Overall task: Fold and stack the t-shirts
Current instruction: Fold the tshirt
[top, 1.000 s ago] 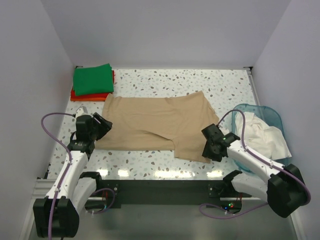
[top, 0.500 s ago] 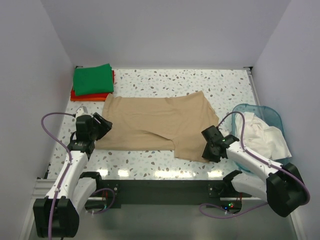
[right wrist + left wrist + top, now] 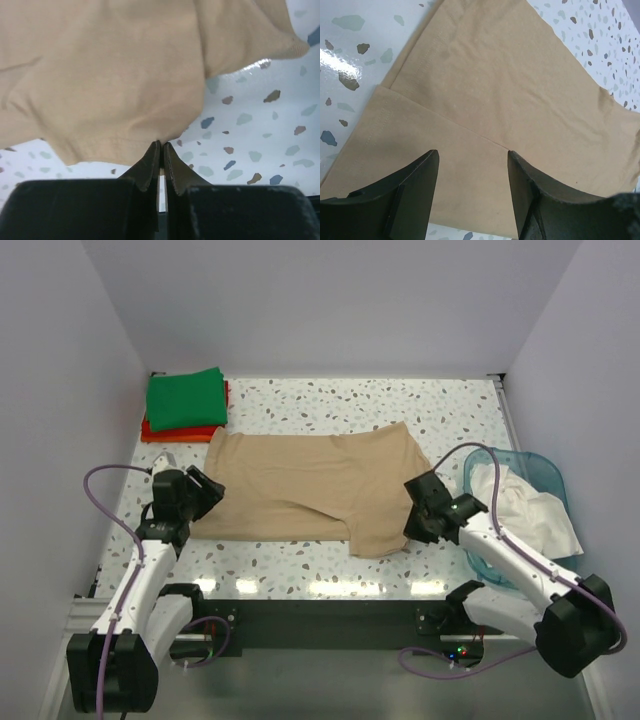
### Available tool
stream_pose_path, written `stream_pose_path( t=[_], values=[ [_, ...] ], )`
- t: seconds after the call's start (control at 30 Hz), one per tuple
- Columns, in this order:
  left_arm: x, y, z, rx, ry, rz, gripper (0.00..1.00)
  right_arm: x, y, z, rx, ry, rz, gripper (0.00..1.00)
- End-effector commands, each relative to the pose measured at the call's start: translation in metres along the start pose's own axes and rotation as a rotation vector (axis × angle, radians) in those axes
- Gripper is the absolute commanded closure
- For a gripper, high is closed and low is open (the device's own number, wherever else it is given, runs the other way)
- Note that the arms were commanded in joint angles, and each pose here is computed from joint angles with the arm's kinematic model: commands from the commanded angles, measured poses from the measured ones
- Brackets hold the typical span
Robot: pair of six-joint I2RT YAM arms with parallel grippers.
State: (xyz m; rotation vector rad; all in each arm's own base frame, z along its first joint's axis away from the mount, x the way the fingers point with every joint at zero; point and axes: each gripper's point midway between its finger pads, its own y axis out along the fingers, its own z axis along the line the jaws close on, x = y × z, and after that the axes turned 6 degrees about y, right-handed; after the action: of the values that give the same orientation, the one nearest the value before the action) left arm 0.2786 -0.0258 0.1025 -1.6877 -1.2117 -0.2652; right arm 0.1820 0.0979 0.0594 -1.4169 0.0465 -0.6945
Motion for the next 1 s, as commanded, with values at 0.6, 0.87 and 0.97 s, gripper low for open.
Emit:
stream_pose_path(
  t=[0.6, 0.87, 0.97],
  values=[
    [-0.007, 0.019, 0.005, 0.024, -0.012, 0.026, 0.38, 0.114, 0.015, 0.113, 0.191, 0.011, -0.005, 1.00],
    [-0.008, 0.024, 0.011, 0.057, -0.021, 0.027, 0.38, 0.142, 0.034, 0.135, 0.226, 0.042, -0.031, 1.00],
    [-0.010, 0.026, 0.015, 0.076, -0.022, 0.028, 0.38, 0.151, 0.036, 0.143, 0.242, 0.047, -0.049, 1.00]
  ],
)
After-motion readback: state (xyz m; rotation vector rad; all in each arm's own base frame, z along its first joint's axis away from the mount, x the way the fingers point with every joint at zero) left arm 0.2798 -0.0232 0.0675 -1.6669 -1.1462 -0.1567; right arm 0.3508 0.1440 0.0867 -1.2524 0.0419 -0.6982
